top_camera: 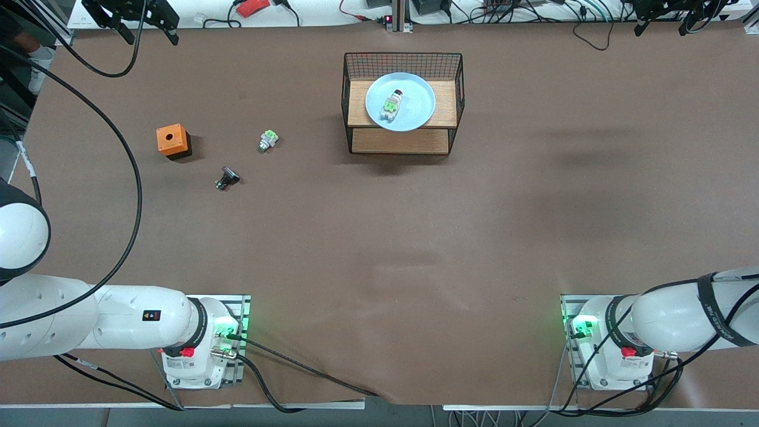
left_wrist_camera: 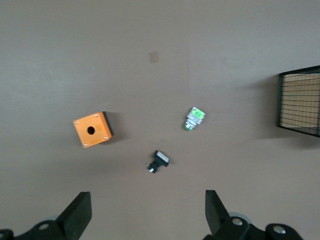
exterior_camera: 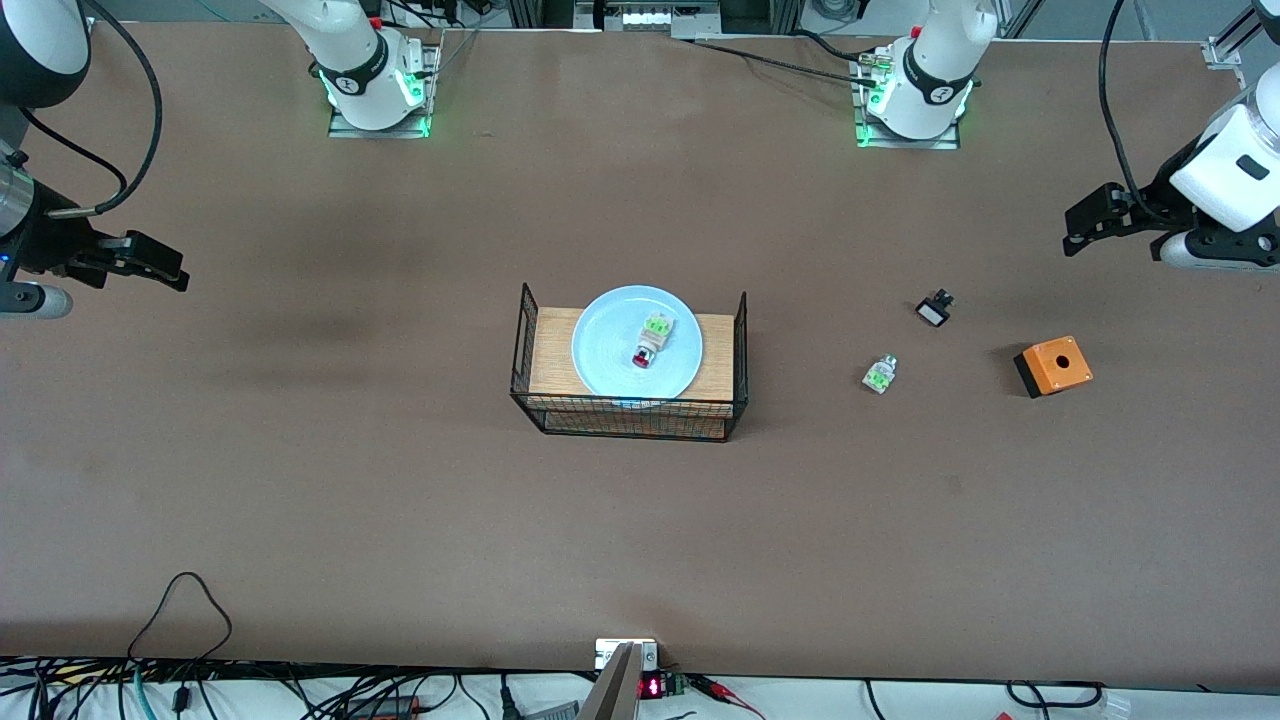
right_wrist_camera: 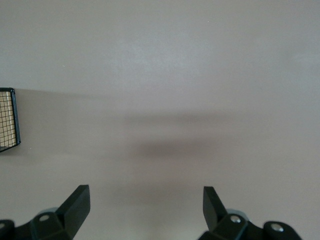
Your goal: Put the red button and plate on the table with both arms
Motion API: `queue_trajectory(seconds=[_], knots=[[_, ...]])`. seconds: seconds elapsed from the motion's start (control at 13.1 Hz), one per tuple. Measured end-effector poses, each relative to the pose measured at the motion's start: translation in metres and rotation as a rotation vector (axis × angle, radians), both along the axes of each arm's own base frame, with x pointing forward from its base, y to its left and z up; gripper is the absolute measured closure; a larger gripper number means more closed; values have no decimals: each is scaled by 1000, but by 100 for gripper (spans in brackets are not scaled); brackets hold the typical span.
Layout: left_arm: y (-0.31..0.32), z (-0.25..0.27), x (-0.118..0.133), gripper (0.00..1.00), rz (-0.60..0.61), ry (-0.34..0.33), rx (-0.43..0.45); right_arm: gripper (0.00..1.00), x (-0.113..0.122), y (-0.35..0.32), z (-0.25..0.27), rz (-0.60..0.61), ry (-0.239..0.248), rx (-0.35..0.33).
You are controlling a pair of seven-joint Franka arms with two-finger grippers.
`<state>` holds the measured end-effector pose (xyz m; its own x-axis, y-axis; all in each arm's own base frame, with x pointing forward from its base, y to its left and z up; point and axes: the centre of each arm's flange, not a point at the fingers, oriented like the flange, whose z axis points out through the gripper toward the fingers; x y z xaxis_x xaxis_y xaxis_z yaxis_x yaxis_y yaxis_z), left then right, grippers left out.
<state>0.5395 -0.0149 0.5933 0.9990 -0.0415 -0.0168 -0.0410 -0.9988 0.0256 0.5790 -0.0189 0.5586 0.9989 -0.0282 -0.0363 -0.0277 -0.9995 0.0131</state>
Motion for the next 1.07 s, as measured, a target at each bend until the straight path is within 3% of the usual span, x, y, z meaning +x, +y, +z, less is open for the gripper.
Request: queue_trajectory(seconds=[0.3,0.68,1.07], knots=[[-40,-6,-3,0,-61,46,-52,0,0,0,0,0,0,0],[-157,-10,14,0,-111,65,-136,0,0,0,0,0,0,0],[-289,-33,29,0,-92,86,-152,0,0,0,0,-1,0,0]])
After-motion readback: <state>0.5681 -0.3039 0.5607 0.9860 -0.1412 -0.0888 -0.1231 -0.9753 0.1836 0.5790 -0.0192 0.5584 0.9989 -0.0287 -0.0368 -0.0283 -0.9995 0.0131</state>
